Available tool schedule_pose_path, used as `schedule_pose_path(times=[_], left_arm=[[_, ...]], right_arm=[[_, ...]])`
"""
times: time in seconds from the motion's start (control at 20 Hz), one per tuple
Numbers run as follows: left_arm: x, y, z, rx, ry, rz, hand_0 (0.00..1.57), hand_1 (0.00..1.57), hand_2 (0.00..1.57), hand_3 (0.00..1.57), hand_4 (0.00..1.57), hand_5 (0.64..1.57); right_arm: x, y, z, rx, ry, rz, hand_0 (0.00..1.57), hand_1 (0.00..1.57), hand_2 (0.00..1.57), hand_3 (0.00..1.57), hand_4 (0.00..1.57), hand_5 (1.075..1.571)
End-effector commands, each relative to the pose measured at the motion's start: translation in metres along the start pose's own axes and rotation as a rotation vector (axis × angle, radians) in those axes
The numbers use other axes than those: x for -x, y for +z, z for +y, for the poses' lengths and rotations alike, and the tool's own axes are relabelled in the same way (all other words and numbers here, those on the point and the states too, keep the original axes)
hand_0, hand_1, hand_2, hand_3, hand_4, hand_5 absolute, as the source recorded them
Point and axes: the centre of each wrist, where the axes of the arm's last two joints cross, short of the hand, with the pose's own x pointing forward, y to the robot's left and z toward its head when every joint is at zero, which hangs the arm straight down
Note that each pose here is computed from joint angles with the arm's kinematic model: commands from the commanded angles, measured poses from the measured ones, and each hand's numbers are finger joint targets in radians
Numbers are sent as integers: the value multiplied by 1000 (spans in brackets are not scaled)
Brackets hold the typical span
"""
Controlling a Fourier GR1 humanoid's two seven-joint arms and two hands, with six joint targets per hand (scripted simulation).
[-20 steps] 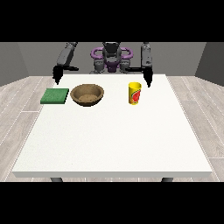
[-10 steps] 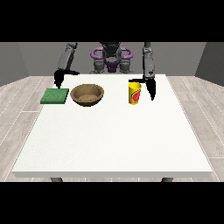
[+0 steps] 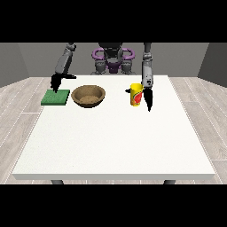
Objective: Pick the cup and pour the ball into the bowl, then pick the bowl and place it on the pad
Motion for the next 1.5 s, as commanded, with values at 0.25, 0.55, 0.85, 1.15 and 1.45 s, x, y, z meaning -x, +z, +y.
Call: schedule_pose_path(times=[0.25, 0.55, 0.85, 1.15, 1.45], left_arm=[[1, -2, 10, -156, -190, -48, 1373, 1373, 1571, 1571, 1165, 1533], [-8, 5, 16, -138, -300, -77, 1386, 1386, 1571, 1571, 1226, 1532], [-16, -7, -4, -62, -649, -61, 1396, 1396, 1571, 1571, 1245, 1532], [-11, -2, -16, 120, -920, -54, 1441, 1441, 1571, 1571, 1210, 1562], [-4, 9, -44, 332, -1197, -109, 1389, 1389, 1571, 1571, 981, 1555]], right_arm=[[-23, -14, -24, -47, 21, -49, 0, 0, 0, 0, 135, 1548], [-28, -26, -43, -34, 22, -27, 0, 0, 227, 0, 179, 1552], [1, -31, -8, -48, -20, 139, 0, 0, 231, 174, 268, 1552], [14, -24, -7, -24, -9, 190, 0, 0, 184, 159, 313, 1549], [29, 6, -16, 52, -6, 338, 0, 0, 221, 207, 366, 1547]])
